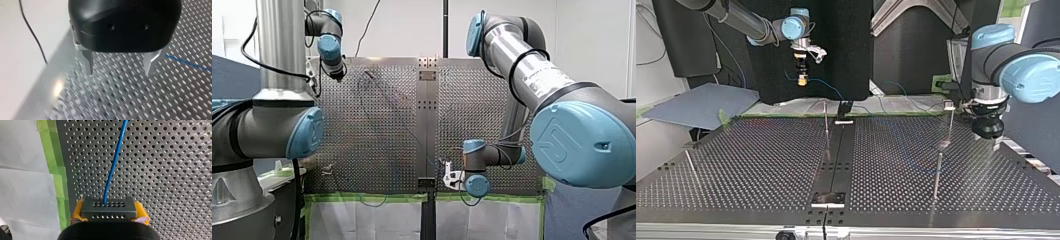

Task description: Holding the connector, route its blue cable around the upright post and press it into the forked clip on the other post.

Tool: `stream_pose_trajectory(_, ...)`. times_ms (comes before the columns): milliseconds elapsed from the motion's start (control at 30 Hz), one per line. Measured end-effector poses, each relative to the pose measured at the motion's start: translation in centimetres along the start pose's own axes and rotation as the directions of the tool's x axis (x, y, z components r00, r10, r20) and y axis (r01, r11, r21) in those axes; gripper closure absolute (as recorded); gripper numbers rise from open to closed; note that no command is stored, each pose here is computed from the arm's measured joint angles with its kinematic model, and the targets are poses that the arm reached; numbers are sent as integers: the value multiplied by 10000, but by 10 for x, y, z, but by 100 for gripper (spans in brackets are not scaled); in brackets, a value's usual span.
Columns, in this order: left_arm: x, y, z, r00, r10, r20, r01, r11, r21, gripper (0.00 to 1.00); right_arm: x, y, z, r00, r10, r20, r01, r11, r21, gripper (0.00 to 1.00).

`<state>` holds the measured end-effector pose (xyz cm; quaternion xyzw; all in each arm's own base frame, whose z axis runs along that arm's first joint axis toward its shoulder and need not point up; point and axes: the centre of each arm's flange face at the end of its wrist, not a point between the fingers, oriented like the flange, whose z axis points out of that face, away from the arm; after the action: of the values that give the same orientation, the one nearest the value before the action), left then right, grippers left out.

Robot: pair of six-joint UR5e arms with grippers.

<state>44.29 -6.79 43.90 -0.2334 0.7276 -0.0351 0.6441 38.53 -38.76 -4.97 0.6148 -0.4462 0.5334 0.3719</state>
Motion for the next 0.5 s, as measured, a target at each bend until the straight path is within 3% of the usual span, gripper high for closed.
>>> stream_pose_trajectory(267,-48,-29,-36,9993,10,374,-50,9942,1072,0,2,0,4,9999,38,-112,-38,10000,-14,100)
stream_pose_trajectory(500,-91,-57,-82,9971,77,763,-234,9778,2081,0,4,0,6,9999,45,-149,-45,10000,-8,100)
